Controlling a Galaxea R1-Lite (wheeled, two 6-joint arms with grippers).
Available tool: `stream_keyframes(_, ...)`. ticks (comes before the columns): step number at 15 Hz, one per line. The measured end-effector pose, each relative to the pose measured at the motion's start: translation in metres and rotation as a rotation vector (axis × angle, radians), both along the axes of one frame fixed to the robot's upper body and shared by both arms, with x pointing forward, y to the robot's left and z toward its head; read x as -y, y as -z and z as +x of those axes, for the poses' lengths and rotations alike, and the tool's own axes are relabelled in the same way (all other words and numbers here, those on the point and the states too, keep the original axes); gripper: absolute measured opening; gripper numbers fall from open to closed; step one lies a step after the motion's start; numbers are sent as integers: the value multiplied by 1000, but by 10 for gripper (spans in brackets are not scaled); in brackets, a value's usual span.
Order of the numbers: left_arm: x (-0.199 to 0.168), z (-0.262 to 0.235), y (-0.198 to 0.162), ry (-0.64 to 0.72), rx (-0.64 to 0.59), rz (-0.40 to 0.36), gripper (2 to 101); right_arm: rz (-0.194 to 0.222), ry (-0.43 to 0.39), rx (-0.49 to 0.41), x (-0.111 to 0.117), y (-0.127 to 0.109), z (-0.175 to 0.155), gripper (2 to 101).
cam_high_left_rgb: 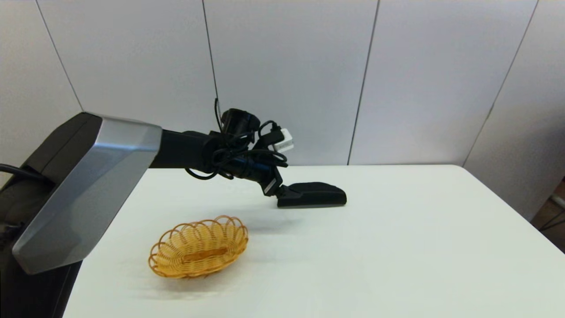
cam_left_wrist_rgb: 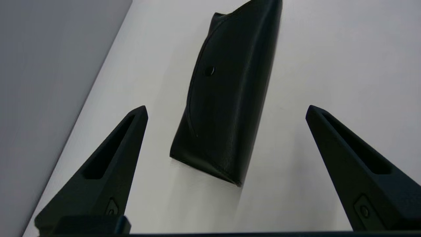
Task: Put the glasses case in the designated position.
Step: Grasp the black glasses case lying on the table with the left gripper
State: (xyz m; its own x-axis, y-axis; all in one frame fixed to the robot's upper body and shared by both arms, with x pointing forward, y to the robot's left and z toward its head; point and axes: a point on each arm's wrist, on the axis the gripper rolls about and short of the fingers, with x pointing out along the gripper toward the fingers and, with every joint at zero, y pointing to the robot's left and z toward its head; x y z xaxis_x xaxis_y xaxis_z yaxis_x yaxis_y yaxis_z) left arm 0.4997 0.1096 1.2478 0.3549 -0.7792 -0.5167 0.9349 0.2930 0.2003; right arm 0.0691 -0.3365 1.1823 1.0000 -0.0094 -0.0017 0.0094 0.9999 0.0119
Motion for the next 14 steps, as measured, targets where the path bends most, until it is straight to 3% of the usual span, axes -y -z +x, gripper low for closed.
stream_keyframes(14,2,5,24,-1,-59,37,978,0,0,0,0,0,0,974)
